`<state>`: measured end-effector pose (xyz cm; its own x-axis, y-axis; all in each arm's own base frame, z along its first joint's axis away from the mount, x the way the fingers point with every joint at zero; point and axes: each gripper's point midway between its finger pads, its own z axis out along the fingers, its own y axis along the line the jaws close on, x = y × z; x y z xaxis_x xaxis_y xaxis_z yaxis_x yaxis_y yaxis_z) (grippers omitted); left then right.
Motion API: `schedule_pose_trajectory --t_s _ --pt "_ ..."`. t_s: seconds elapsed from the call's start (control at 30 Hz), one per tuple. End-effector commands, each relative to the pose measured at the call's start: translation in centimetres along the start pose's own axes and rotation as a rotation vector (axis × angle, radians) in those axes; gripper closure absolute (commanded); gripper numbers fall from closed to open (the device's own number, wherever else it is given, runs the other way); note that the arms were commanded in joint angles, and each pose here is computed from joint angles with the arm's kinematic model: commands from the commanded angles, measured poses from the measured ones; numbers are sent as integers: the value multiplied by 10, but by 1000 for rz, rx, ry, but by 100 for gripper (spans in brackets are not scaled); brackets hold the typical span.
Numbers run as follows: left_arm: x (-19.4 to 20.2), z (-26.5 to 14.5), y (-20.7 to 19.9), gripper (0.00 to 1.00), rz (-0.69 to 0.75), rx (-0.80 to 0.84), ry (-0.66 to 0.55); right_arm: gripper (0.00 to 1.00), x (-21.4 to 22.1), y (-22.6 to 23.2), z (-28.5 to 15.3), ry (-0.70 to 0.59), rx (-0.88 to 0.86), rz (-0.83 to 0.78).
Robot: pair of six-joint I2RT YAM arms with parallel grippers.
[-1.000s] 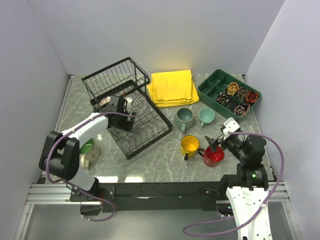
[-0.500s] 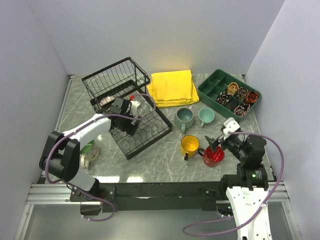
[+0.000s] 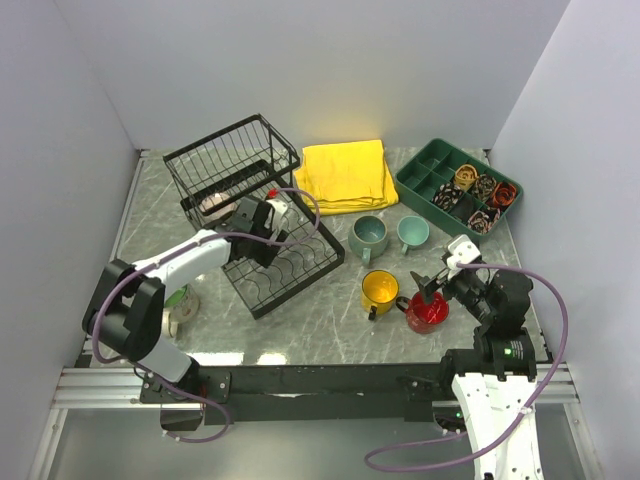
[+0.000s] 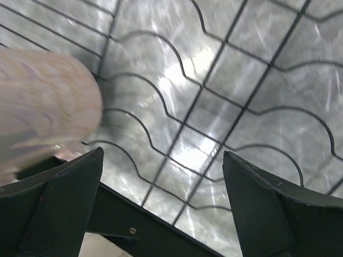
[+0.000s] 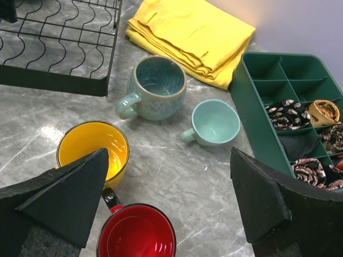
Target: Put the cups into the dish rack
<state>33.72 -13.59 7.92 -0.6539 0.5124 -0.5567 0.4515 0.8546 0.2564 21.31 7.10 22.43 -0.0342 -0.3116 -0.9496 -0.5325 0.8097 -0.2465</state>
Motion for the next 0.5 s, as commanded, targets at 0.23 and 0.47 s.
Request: schedule_pose_trajectory --t_s 0.23,0.47 --pt "-37 11 12 38 94 -165 -95 0 -11 -5 0 -47 21 -31" --pt "-39 26 32 65 92 -303 -52 0 -11 -6 -1 -49 23 -36"
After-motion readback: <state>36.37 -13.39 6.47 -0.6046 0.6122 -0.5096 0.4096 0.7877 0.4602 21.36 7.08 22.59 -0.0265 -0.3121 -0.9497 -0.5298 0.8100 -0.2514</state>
